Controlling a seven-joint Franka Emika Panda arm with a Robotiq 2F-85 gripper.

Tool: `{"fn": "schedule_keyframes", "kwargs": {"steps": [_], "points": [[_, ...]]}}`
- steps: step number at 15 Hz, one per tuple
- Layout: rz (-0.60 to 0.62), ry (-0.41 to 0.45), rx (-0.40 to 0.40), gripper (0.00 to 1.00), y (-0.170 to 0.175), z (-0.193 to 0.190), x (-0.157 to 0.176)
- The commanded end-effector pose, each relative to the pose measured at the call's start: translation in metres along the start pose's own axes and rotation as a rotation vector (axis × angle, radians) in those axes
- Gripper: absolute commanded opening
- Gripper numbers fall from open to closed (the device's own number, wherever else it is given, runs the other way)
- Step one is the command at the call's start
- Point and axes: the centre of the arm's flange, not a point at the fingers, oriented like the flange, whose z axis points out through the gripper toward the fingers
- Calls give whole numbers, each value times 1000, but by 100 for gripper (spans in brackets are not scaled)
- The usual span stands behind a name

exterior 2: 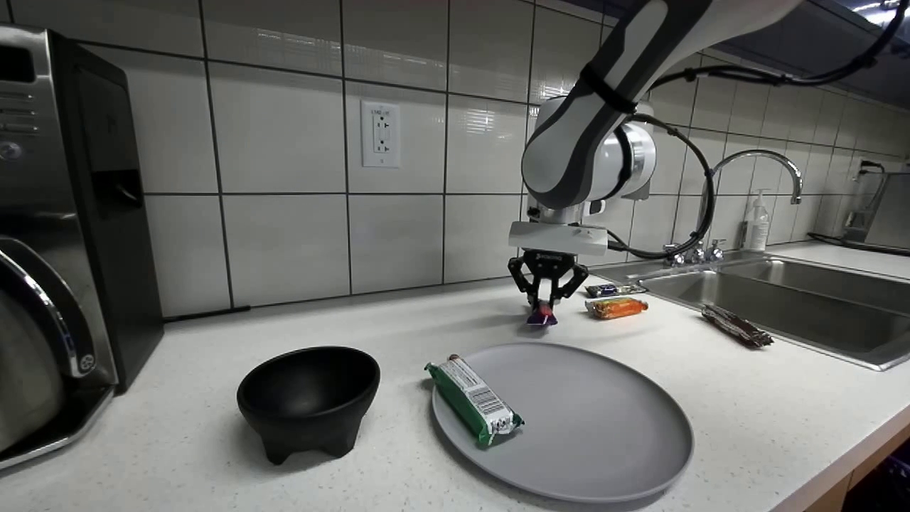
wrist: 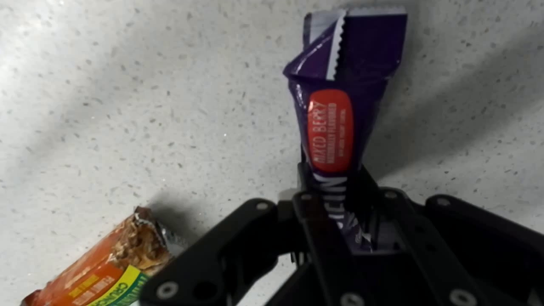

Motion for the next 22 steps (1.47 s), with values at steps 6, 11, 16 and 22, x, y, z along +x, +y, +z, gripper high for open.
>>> {"fn": "schedule_keyframes", "kwargs": {"steps": [6, 11, 16, 22], "points": [[-30, 6, 27, 5, -13, -32, -3], [-81, 5, 44, 5, -28, -48, -21], [-157, -8, 46, 5, -46, -59, -49], [-234, -28, 54, 5, -59, -67, -86]]}}
